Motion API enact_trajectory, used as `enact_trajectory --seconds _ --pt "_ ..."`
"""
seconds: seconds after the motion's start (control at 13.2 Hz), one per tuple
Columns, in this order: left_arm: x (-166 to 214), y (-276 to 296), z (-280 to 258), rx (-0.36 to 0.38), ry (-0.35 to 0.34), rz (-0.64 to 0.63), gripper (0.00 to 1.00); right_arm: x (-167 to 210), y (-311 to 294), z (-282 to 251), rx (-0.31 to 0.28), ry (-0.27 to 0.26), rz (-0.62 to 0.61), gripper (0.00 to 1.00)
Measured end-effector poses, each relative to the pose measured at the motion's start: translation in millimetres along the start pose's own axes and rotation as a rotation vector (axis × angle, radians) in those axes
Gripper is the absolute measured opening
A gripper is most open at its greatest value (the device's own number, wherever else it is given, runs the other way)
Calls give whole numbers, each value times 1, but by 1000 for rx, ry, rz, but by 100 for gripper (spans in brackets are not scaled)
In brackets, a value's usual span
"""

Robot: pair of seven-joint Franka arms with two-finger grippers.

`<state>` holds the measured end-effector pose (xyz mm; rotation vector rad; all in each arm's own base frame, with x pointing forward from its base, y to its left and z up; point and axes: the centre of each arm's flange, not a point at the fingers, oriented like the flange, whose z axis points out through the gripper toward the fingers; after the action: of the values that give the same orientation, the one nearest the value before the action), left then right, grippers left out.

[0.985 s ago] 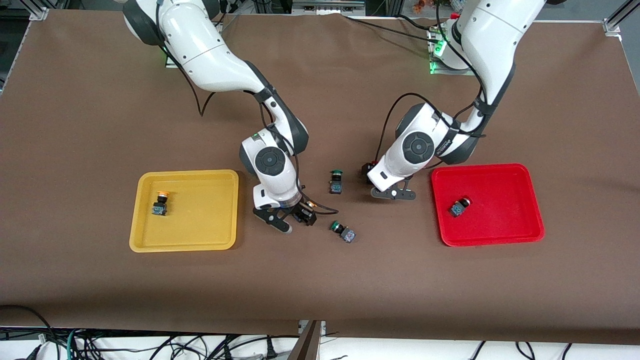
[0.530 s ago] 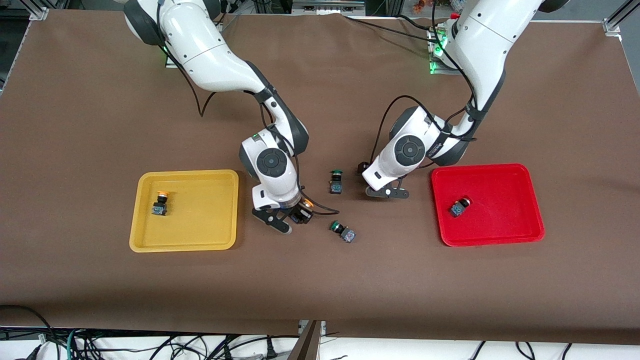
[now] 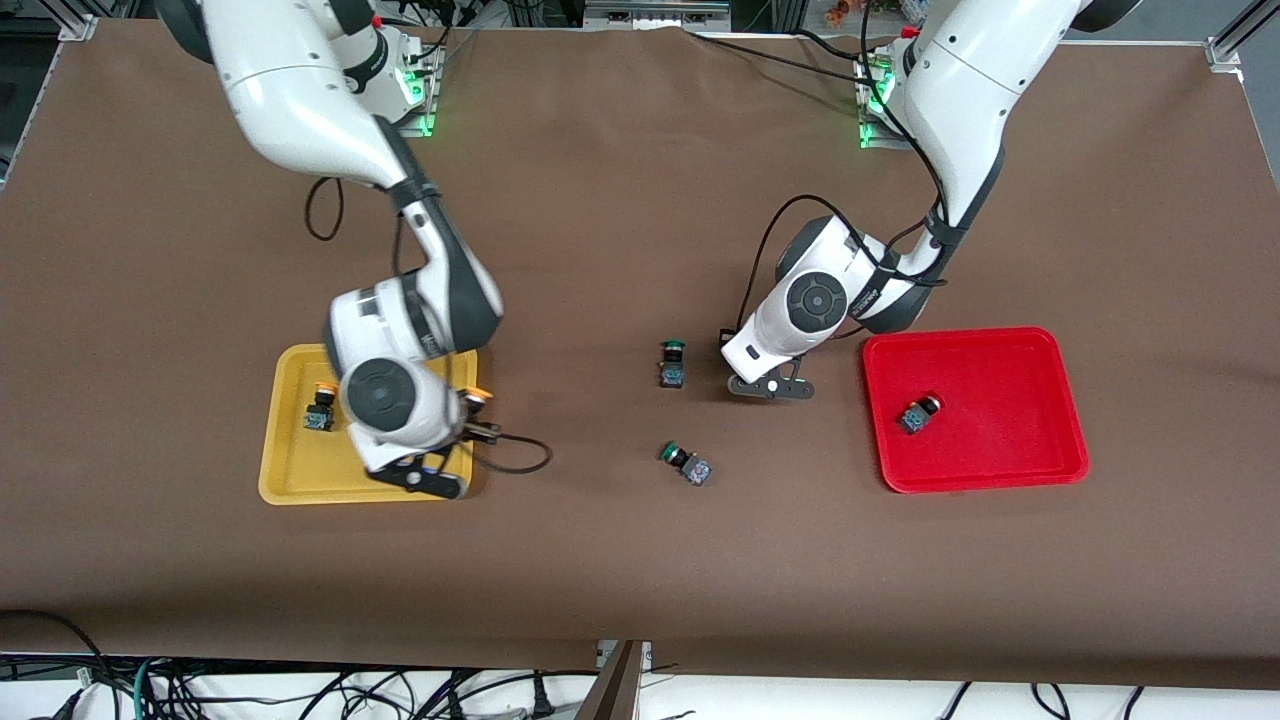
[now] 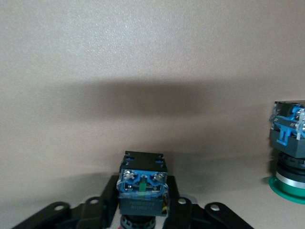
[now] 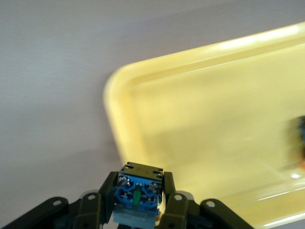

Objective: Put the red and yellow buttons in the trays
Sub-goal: 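Lower the yellow button into the yellow tray while the left gripper lowers the red one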

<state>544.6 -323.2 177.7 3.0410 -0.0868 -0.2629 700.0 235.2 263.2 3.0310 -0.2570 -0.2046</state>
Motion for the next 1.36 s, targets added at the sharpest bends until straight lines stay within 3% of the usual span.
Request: enact_trajectory --seconds 0.3,0.61,0.76,1.06,1.36 --pt "11 -12 -25 15 -4 -22 41 14 66 45 -26 -87 -108 42" --pt "38 -71 -111 120 -93 39 41 8 73 83 -19 -71 -122 43" --pt "53 -121 -133 172 -106 133 41 9 74 79 -15 -61 -122 58" --pt "72 -234 -141 218 -134 327 41 11 93 8 8 -16 -127 100" --pt "85 -307 -119 228 -115 447 41 -2 161 -101 30 -35 -171 100"
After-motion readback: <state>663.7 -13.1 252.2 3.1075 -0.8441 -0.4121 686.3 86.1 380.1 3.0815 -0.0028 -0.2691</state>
